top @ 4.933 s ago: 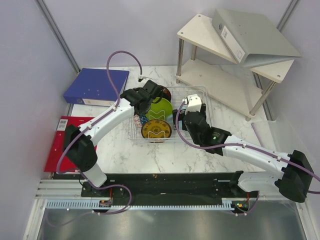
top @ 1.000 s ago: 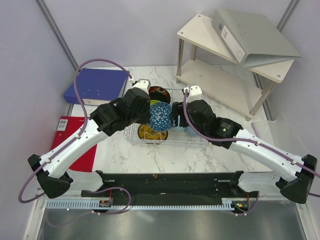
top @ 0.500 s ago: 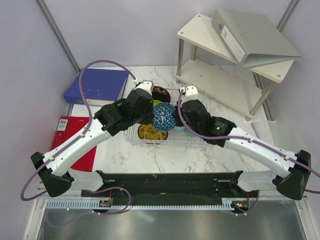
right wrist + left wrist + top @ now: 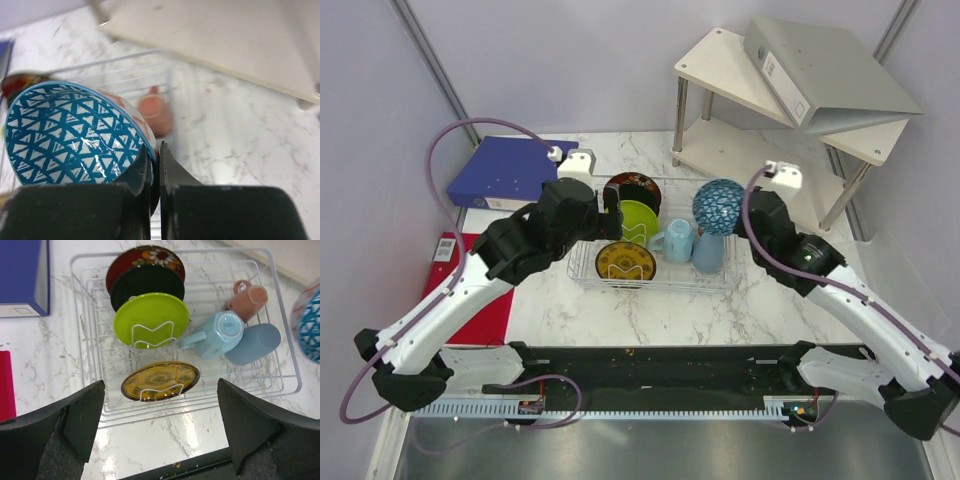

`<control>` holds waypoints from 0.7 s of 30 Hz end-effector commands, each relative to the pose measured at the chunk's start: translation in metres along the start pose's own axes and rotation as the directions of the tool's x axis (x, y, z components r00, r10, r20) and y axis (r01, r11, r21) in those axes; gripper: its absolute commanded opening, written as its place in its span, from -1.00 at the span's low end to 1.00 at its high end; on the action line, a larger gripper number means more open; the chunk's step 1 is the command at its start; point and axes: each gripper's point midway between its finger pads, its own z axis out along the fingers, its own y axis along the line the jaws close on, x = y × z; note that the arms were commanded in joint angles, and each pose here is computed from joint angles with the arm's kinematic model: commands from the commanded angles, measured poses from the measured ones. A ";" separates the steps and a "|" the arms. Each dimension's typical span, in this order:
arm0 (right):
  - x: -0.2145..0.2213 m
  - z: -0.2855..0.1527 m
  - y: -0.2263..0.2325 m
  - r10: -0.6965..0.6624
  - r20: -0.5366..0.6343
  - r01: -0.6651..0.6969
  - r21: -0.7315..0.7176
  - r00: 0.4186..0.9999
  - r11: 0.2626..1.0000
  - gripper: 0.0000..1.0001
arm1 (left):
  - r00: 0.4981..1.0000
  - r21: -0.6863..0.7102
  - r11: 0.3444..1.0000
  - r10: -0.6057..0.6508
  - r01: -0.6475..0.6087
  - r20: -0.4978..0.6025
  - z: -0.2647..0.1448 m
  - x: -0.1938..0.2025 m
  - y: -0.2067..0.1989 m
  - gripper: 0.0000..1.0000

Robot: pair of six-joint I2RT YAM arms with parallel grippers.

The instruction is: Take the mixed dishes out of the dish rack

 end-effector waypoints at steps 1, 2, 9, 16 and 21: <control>-0.013 0.001 -0.075 0.240 0.111 -0.258 0.204 0.964 0.944 -1.00 | 0.990 -0.052 0.997 -0.051 0.058 0.129 -0.019 -0.027 0.019 0.99; -0.005 0.002 -0.089 0.300 0.129 -0.323 0.233 0.945 0.917 -1.00 | 0.990 -0.056 0.997 -0.052 0.060 0.129 -0.019 -0.027 0.021 0.99; 0.034 0.021 -0.161 0.494 0.132 -0.502 0.395 0.860 0.769 -1.00 | 0.992 -0.060 0.996 -0.057 0.065 0.113 -0.019 -0.013 0.027 0.99; 0.082 0.042 -0.192 0.583 0.082 -0.541 0.494 0.809 0.681 -1.00 | 0.997 -0.069 0.996 -0.049 0.053 0.065 -0.011 0.009 0.029 0.99; 0.135 0.063 -0.207 0.660 0.016 -0.549 0.571 0.751 0.610 -1.00 | 0.998 -0.048 0.997 -0.055 0.056 0.025 -0.006 0.021 0.024 0.99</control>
